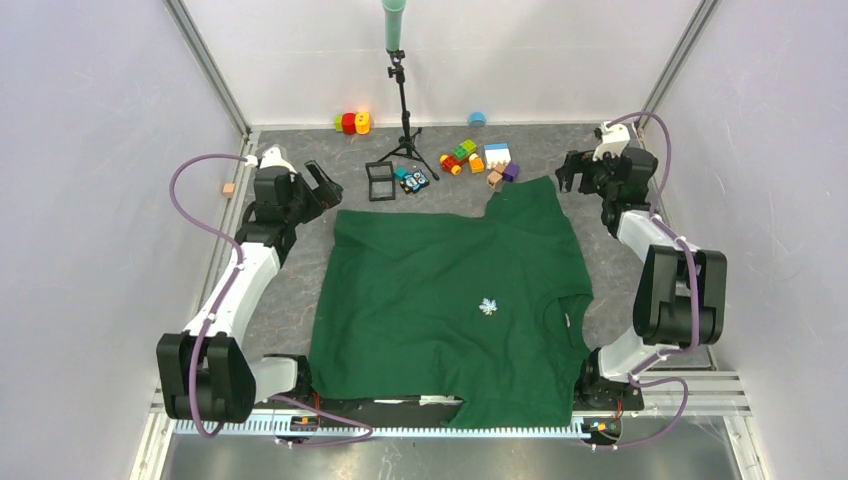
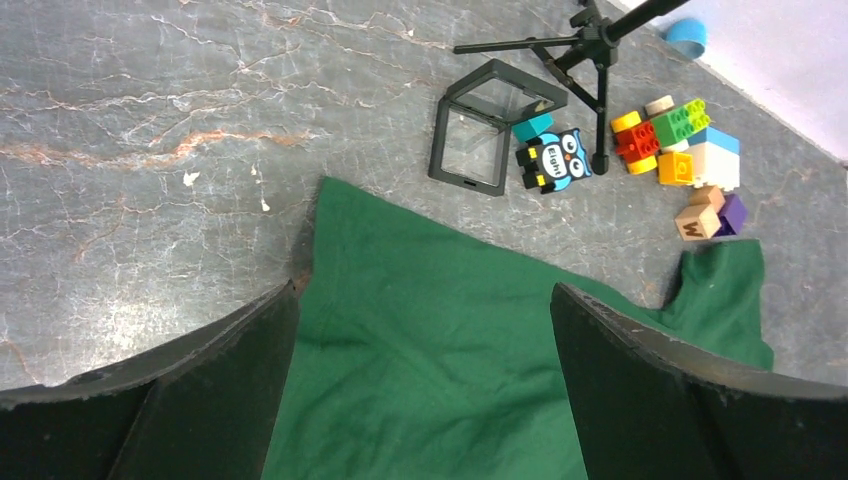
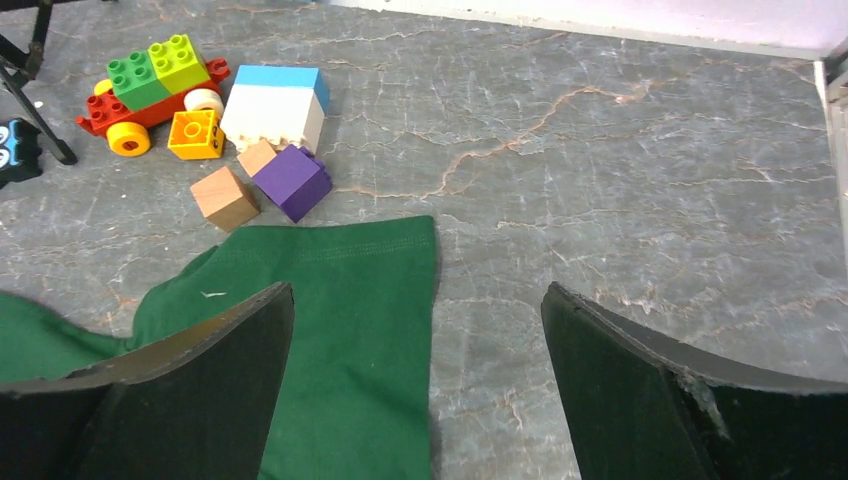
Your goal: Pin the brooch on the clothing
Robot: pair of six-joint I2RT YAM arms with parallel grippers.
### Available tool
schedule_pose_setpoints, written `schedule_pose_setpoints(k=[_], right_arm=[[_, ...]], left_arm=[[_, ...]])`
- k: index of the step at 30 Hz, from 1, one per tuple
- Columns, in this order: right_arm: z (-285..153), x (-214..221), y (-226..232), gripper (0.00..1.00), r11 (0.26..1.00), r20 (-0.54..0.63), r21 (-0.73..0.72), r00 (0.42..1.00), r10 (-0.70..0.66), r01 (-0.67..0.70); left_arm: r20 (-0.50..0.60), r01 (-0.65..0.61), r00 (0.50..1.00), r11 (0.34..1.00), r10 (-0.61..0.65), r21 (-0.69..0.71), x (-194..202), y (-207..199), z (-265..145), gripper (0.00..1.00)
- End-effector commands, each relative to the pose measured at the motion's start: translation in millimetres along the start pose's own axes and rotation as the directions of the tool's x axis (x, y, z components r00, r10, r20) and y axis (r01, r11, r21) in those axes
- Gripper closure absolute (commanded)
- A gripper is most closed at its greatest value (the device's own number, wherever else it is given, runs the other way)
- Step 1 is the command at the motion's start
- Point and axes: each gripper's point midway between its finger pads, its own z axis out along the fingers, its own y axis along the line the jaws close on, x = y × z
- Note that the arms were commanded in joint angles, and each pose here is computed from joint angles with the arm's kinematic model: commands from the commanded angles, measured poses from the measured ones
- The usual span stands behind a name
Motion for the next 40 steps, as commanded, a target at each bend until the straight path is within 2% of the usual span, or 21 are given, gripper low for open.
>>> schedule_pose_setpoints(k=[1,7,10,13,16,18,20,24,28,40], right_arm=[[-31,-25,0,0.02,0.998,0.037,0.06,0.999,0.003,-0.005],[-77,-29,-11,0.02,0.978,-0.003,0.207,1.0,0.019,-0.018],[-105,-40,-18,0.02,0.955,0.007,0.296,1.0,0.016,-0.017],[-141,-68,-18,0.02,0.933,0.093,0.359,0.995,-0.034,-0.002],[-181,-95,-18,0.02,0.903,0.211,0.429,0.971,-0.114,0.013],[-202,-102,-16,0.02,0.887,0.275,0.462,0.947,-0.165,0.021],[-213,-97,-16,0.02,0.872,0.32,0.49,0.929,-0.187,0.006],[-222,-65,-9,0.02,0.876,0.393,0.479,0.905,-0.164,-0.05],[-228,-56,-2,0.02,0.888,0.461,0.456,0.871,-0.169,-0.068],[-233,-57,-6,0.02,0.872,0.449,0.485,0.875,-0.181,-0.069]], left_arm=[[0.027,-0.025,0.999,0.997,0.024,0.07,-24,-23,-24,0.0],[0.032,-0.115,0.993,0.989,0.113,0.089,-38,-31,-54,0.0],[0.093,-0.179,0.981,0.978,0.17,0.105,-54,-38,-77,0.0],[0.218,-0.226,0.955,0.97,0.201,0.094,-80,-43,-107,0.0],[0.351,-0.27,0.907,0.961,0.232,0.062,-104,-43,-138,0.0],[0.431,-0.293,0.868,0.955,0.249,0.039,-113,-41,-157,0.0],[0.465,-0.307,0.843,0.952,0.271,0.003,-109,-30,-160,0.0],[0.47,-0.258,0.844,0.964,0.26,-0.068,-90,-2,-154,0.0],[0.499,-0.251,0.831,0.966,0.246,-0.059,-90,-2,-160,0.0],[0.453,-0.247,0.859,0.968,0.24,-0.045,-83,-3,-148,0.0]])
